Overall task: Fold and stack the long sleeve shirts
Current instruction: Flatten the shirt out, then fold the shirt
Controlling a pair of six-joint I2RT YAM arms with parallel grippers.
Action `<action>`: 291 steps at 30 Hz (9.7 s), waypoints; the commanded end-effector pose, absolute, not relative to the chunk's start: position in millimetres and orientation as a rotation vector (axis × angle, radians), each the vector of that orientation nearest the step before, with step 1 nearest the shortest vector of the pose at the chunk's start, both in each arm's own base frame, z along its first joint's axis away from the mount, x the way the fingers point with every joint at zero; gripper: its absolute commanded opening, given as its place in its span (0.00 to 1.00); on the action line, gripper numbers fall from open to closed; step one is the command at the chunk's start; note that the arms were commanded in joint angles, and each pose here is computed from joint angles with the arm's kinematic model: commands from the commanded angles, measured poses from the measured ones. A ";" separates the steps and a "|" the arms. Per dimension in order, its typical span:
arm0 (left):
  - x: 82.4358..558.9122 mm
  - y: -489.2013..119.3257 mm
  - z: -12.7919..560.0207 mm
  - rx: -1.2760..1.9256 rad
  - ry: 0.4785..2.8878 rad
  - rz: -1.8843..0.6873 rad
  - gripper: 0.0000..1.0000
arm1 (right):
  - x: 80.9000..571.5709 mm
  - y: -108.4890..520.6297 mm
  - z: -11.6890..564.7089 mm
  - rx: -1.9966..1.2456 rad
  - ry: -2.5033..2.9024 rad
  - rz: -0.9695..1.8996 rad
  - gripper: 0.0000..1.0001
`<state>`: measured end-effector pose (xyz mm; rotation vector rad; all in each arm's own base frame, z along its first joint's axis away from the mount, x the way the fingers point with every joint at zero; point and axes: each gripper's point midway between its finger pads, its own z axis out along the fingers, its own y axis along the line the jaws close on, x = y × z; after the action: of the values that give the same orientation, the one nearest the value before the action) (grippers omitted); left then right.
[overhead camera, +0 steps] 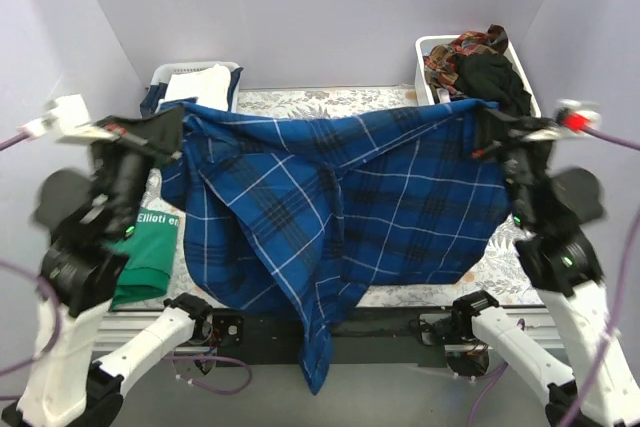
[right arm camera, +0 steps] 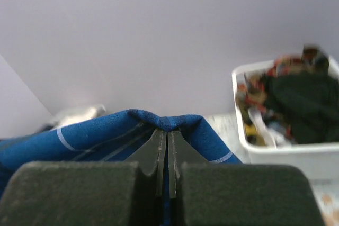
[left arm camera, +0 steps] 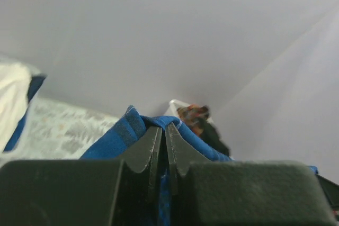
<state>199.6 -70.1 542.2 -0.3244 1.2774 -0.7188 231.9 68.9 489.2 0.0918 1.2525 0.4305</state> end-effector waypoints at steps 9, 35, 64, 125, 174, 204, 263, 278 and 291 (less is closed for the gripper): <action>337.7 -92.2 218.6 -0.739 1.993 -0.195 0.00 | 367.8 102.9 239.3 0.217 1.929 0.225 0.01; 405.8 -77.0 216.6 -0.639 2.078 -0.229 0.95 | 423.8 132.1 235.8 -0.038 2.046 0.369 0.58; 332.4 -92.3 188.3 -0.518 2.214 -0.378 0.98 | 184.5 291.1 70.8 -1.028 2.506 0.750 0.60; 382.8 -147.9 143.8 -0.230 2.430 -0.542 0.97 | 379.3 158.0 191.4 -0.055 2.342 0.186 0.73; 403.2 -85.4 90.5 -0.668 2.581 -0.319 0.97 | 429.1 106.1 76.7 0.066 2.662 -0.008 0.66; 261.1 -36.8 80.8 -0.995 2.677 0.100 0.93 | 309.6 92.6 91.9 0.095 2.633 0.166 0.67; 263.6 -12.3 42.9 -1.139 2.663 0.134 0.21 | 159.8 43.5 53.3 0.462 3.038 0.200 0.71; 234.5 -16.0 57.1 -1.143 2.684 0.097 0.64 | 160.2 43.2 31.3 0.548 3.049 0.174 0.59; 205.5 -26.8 56.1 -1.153 2.743 0.027 0.65 | 179.4 46.8 19.4 0.601 3.012 0.193 0.32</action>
<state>221.4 -22.6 49.8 -1.1437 2.7295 0.0662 170.9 45.6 22.6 0.5717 3.0318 0.1877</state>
